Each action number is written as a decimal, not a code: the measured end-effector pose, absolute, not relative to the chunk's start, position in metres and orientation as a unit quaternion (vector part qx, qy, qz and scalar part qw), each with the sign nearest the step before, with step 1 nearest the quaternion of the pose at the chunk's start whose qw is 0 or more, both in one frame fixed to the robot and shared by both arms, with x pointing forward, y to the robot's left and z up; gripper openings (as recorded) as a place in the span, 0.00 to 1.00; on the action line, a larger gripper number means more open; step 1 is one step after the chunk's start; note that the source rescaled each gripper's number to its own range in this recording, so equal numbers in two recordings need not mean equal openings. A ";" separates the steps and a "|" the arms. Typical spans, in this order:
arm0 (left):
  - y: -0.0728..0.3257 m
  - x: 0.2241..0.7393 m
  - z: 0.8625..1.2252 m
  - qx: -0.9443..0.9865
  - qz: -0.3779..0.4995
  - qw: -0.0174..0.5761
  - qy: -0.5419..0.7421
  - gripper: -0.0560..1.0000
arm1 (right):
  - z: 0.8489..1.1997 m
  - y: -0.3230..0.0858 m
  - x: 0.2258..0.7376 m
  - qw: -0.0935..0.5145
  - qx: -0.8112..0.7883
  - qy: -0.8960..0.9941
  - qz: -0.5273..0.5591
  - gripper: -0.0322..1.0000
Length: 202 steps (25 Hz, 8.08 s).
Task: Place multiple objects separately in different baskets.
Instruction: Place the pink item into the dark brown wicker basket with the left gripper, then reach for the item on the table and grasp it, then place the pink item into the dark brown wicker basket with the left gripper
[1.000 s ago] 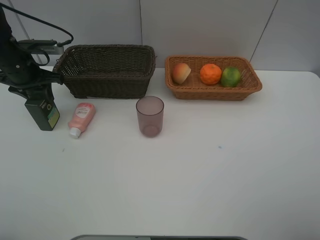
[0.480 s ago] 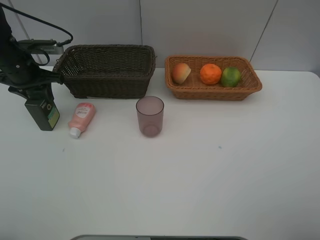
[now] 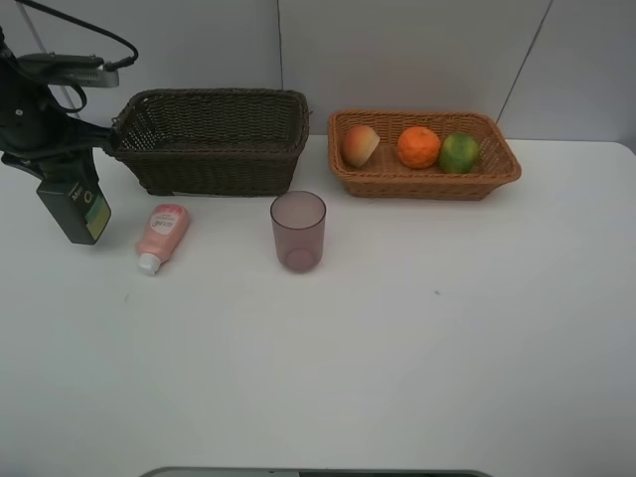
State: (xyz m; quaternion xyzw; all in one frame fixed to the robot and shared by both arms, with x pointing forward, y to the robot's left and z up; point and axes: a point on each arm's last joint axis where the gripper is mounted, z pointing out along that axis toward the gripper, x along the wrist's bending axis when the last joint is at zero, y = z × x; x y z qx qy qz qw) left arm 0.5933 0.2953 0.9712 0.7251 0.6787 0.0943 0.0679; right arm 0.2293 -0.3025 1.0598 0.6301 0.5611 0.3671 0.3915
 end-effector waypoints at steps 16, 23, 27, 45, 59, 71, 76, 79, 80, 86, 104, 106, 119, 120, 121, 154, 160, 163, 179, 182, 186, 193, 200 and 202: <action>0.233 0.607 1.077 0.740 0.188 0.191 0.617 0.51 | 1.060 -0.302 0.229 0.392 0.630 0.561 0.367 0.84; 0.189 0.639 1.067 0.768 0.208 0.230 0.560 0.51 | 1.060 -0.302 0.229 0.392 0.630 0.561 0.367 0.84; 0.172 0.655 1.044 0.774 0.219 0.252 0.538 0.51 | 1.060 -0.302 0.229 0.392 0.630 0.561 0.367 0.84; 0.118 0.678 0.958 0.788 0.197 0.279 0.513 0.51 | 1.060 -0.302 0.229 0.392 0.630 0.561 0.367 0.84; 0.114 0.686 0.944 0.781 0.210 0.300 0.505 0.51 | 1.060 -0.302 0.229 0.392 0.630 0.561 0.367 0.84; 0.113 0.688 0.947 0.777 0.216 0.310 0.504 0.83 | 1.060 -0.302 0.229 0.392 0.630 0.561 0.367 0.84; 0.114 0.687 0.957 0.774 0.219 0.316 0.503 0.87 | 1.060 -0.302 0.229 0.392 0.630 0.561 0.367 0.84; 0.115 0.683 0.970 0.774 0.220 0.317 0.503 0.87 | 1.060 -0.302 0.229 0.392 0.630 0.561 0.367 0.84; 0.116 0.681 0.975 0.774 0.219 0.315 0.504 0.87 | 1.060 -0.302 0.229 0.392 0.630 0.561 0.367 0.84; 0.123 0.666 1.004 0.783 0.204 0.291 0.511 0.87 | 1.060 -0.302 0.229 0.392 0.630 0.561 0.367 0.84; 0.084 0.593 1.032 0.862 0.068 0.186 0.467 1.00 | 1.060 -0.302 0.229 0.392 0.630 0.561 0.367 0.84; 0.076 0.586 1.031 0.859 0.056 0.180 0.476 1.00 | 1.060 -0.302 0.229 0.392 0.630 0.561 0.367 0.84; 0.065 0.577 0.998 0.827 0.027 0.100 0.553 1.00 | 1.060 -0.302 0.229 0.392 0.630 0.561 0.367 0.84; 0.065 0.578 0.994 0.825 0.026 0.095 0.557 1.00 | 1.060 -0.302 0.229 0.392 0.630 0.561 0.367 0.84; 0.065 0.579 0.990 0.823 0.025 0.091 0.561 1.00 | 1.060 -0.302 0.229 0.392 0.630 0.561 0.367 0.84; 0.052 0.592 0.912 0.819 0.020 0.055 0.571 0.98 | 1.060 -0.302 0.229 0.392 0.630 0.561 0.367 0.84; 0.052 0.592 0.912 0.819 0.020 0.056 0.571 0.61 | 1.060 -0.302 0.229 0.392 0.630 0.561 0.367 0.84; 0.052 0.592 0.912 0.819 0.021 0.057 0.571 0.33 | 1.060 -0.302 0.229 0.392 0.630 0.561 0.367 0.84; 0.051 0.593 0.909 0.819 0.019 0.053 0.571 0.05 | 1.060 -0.302 0.229 0.392 0.630 0.561 0.367 0.84; 0.051 0.593 0.909 0.819 0.019 0.053 0.571 0.05 | 1.060 -0.302 0.229 0.392 0.630 0.561 0.367 0.84; 0.051 0.593 0.909 0.819 0.019 0.053 0.571 0.05 | 1.060 -0.302 0.229 0.392 0.630 0.561 0.367 0.84; 0.051 0.592 0.913 0.818 0.018 0.058 0.572 0.05 | 1.060 -0.302 0.229 0.392 0.630 0.561 0.367 0.84; 0.057 0.589 0.957 0.820 0.047 0.093 0.563 0.05 | 1.060 -0.302 0.229 0.392 0.630 0.561 0.367 0.84; 0.059 0.588 0.970 0.822 0.061 0.102 0.558 0.05 | 1.060 -0.302 0.229 0.392 0.630 0.561 0.367 0.84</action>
